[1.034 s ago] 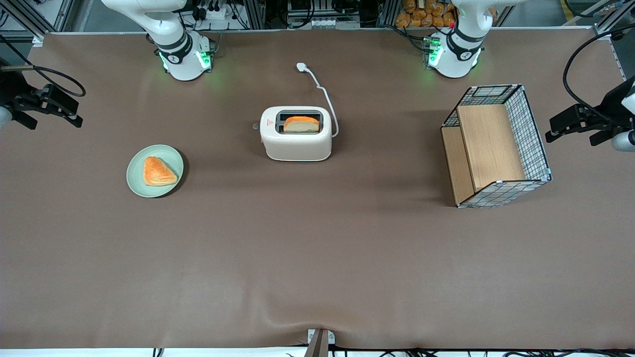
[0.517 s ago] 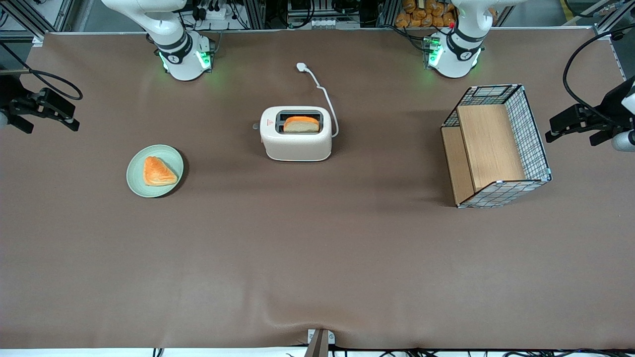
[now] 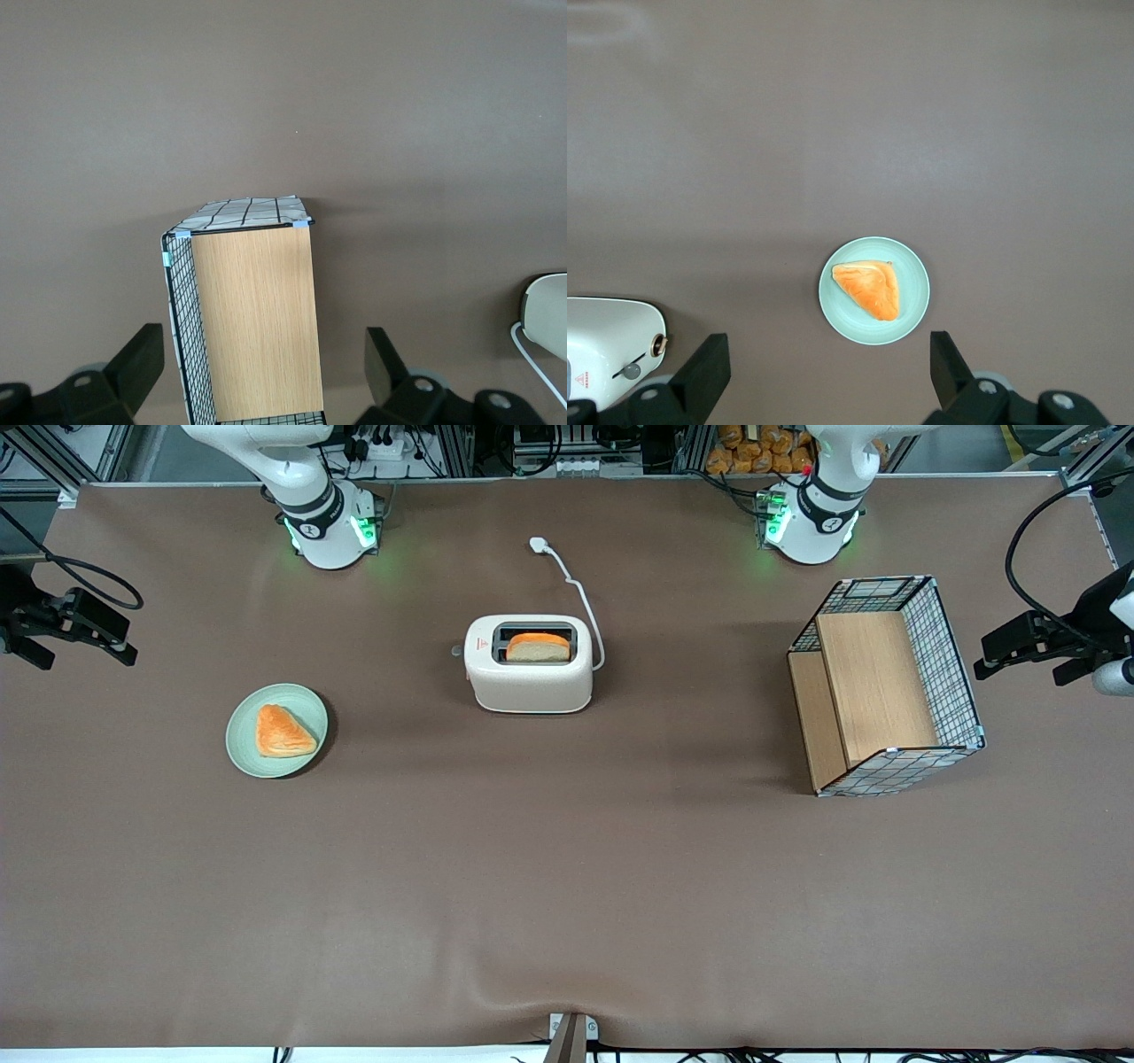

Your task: Press toaster button with right arm

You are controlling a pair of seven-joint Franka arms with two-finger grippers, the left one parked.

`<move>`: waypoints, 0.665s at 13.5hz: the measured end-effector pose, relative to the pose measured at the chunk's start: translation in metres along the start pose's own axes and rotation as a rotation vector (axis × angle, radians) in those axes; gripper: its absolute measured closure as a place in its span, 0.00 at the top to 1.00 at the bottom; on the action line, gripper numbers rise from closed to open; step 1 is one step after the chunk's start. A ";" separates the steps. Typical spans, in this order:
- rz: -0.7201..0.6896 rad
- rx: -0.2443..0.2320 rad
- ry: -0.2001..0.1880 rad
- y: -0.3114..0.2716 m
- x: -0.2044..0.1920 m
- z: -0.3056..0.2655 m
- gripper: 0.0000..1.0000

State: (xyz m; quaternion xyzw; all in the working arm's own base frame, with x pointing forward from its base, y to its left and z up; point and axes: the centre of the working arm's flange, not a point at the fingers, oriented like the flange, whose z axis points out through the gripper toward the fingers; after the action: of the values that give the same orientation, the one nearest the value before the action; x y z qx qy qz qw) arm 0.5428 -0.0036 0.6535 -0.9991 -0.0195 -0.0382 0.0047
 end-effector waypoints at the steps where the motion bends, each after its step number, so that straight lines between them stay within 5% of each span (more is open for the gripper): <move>1: 0.000 0.000 0.001 0.000 0.000 0.000 1.00; 9: 0.028 -0.002 -0.010 0.016 0.003 0.006 1.00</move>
State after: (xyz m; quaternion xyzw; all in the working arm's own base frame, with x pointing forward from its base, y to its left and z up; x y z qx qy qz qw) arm 0.5466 -0.0199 0.6476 -0.9994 -0.0054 -0.0331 0.0043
